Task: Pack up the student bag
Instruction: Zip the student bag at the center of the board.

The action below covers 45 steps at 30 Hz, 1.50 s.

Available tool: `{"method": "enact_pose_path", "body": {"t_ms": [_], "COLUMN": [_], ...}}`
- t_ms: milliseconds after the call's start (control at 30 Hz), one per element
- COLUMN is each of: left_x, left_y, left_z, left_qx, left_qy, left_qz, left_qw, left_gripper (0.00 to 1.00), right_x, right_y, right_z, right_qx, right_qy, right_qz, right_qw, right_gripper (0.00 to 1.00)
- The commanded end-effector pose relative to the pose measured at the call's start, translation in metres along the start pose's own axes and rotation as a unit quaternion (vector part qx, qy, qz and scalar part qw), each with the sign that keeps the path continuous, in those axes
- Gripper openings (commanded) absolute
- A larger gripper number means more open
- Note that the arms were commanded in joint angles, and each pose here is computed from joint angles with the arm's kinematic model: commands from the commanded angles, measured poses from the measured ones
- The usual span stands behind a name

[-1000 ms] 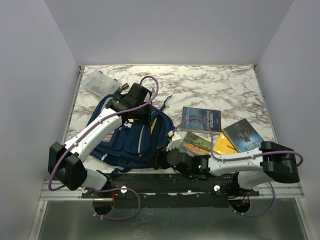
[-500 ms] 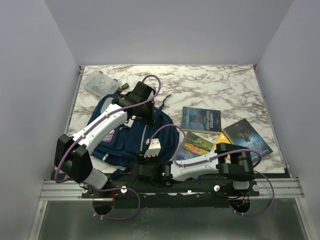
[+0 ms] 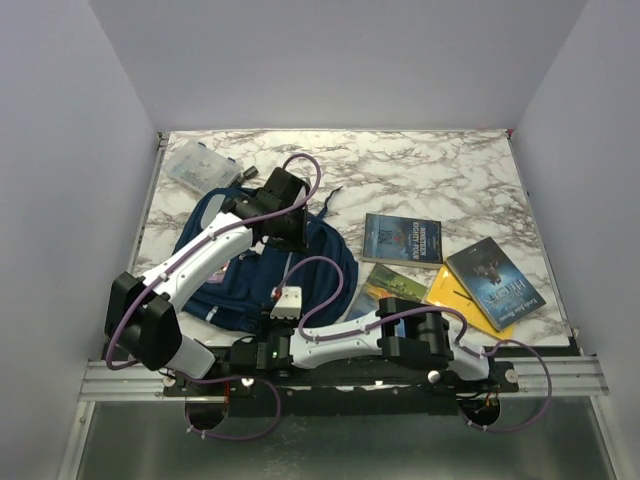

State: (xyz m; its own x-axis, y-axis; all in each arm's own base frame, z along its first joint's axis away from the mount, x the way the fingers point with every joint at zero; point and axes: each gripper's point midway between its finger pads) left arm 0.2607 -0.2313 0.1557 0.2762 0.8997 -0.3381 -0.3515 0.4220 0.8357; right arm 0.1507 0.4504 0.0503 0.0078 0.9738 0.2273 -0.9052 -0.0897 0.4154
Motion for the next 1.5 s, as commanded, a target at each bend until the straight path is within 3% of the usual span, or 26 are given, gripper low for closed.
{"method": "enact_pose_path", "body": {"t_ms": [0,67,133,367,433,467,533,667,800,900,933,967,1167,1267,1467], "left_x": [-0.002,-0.002,-0.001,-0.005,-0.007,-0.007,-0.007,0.006,0.023,0.027,0.028,0.029,0.039,0.043,0.045], "left_y": [0.010,0.011,0.013,0.015,0.017,0.018,0.025,0.044,0.063,0.066,0.065,0.063,0.054,0.044,0.020], "left_z": [0.003,0.003,0.003,0.000,-0.003,-0.004,-0.007,-0.020,-0.044,-0.073,-0.080,-0.087,-0.107,-0.108,-0.126], "left_qx": [-0.028,-0.030,-0.033,-0.034,-0.036,-0.039,-0.049,-0.076,-0.123,-0.131,-0.130,-0.130,-0.139,-0.141,-0.075], "left_qy": [-0.015,-0.019,-0.021,-0.064,-0.067,-0.066,-0.059,-0.009,0.111,0.245,0.291,0.326,0.489,0.505,0.539], "left_qz": [0.005,0.005,0.008,-0.012,-0.027,-0.030,-0.040,-0.047,-0.055,-0.079,-0.089,-0.100,-0.142,-0.142,-0.111], "left_qw": [0.999,0.999,0.999,0.997,0.997,0.997,0.996,0.996,0.985,0.957,0.944,0.931,0.849,0.839,0.832], "left_gripper": [0.00,0.00,0.00,0.02,0.26,0.46,0.72,0.98,0.98,0.95,0.94,0.92,0.86,0.82,0.72], "right_x": [-0.047,-0.048,-0.049,-0.055,-0.049,-0.049,-0.043,-0.032,-0.025,-0.018,-0.022,-0.015,-0.009,-0.010,-0.011], "right_y": [-0.011,-0.011,-0.010,0.001,0.009,0.011,0.018,0.027,0.033,0.038,0.037,0.041,0.044,0.045,0.047], "right_z": [0.007,0.008,0.007,0.007,0.004,0.003,0.004,0.012,0.021,0.029,0.032,0.033,0.035,0.033,0.035], "right_qx": [-0.052,-0.046,-0.040,0.005,0.030,0.038,0.058,0.066,0.078,0.083,0.064,0.081,0.084,0.086,0.082], "right_qy": [0.067,0.074,0.089,0.130,0.123,0.113,0.090,0.070,0.033,0.010,0.078,0.004,0.002,0.000,0.012], "right_qz": [-0.066,-0.064,-0.057,0.015,0.078,0.109,0.152,0.184,0.212,0.237,0.250,0.252,0.281,0.287,0.295], "right_qw": [0.994,0.994,0.994,0.991,0.989,0.987,0.983,0.978,0.974,0.968,0.963,0.964,0.956,0.954,0.952], "right_gripper": [0.42,0.27,0.02,0.00,0.00,0.00,0.00,0.00,0.00,0.00,0.00,0.00,0.00,0.00,0.00]}}
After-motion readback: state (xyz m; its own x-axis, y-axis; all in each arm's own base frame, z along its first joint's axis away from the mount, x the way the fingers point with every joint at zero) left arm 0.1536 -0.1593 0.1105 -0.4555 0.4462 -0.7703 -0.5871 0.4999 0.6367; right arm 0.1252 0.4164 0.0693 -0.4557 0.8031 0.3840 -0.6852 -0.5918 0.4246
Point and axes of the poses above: each gripper's point midway between its finger pads, its own y axis back along the fingers, its own x axis along the line the jaws close on, z = x × y, and after that the axes turned 4 degrees about -y, right-handed
